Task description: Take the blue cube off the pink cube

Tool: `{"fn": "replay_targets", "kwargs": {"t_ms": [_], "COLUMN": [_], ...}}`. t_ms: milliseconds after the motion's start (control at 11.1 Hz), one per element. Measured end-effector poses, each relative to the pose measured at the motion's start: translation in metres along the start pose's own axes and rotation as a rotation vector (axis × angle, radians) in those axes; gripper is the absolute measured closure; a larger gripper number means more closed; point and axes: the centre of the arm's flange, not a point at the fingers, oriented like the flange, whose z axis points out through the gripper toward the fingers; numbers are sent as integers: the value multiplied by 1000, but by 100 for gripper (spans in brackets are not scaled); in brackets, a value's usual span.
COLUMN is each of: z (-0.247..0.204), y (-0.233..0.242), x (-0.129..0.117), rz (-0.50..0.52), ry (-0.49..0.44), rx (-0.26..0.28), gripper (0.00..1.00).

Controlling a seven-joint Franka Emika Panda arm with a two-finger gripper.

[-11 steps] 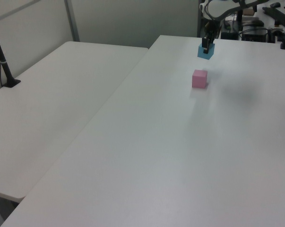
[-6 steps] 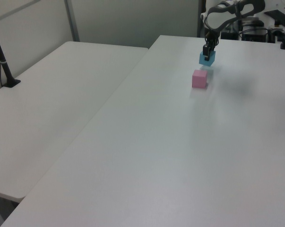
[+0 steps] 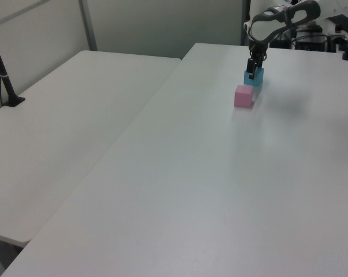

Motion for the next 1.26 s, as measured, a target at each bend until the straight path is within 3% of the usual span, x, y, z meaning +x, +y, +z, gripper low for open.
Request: {"fn": "replay_targets", "kwargs": {"t_ms": [180,360,450,809,989,1259], "z": [-24,-81,-117,-248,-292,-319], "y": [4,5,2,-44,-74,-111], "x": [6,7,-2,-53,-81,-119], "rz": [4,32,70,212,210,145], "ry": [40,102,87,-26,-33,-58], "rx": [-11,-9,10,108,131,159], "gripper": [0,0,0,0,0,0]}}
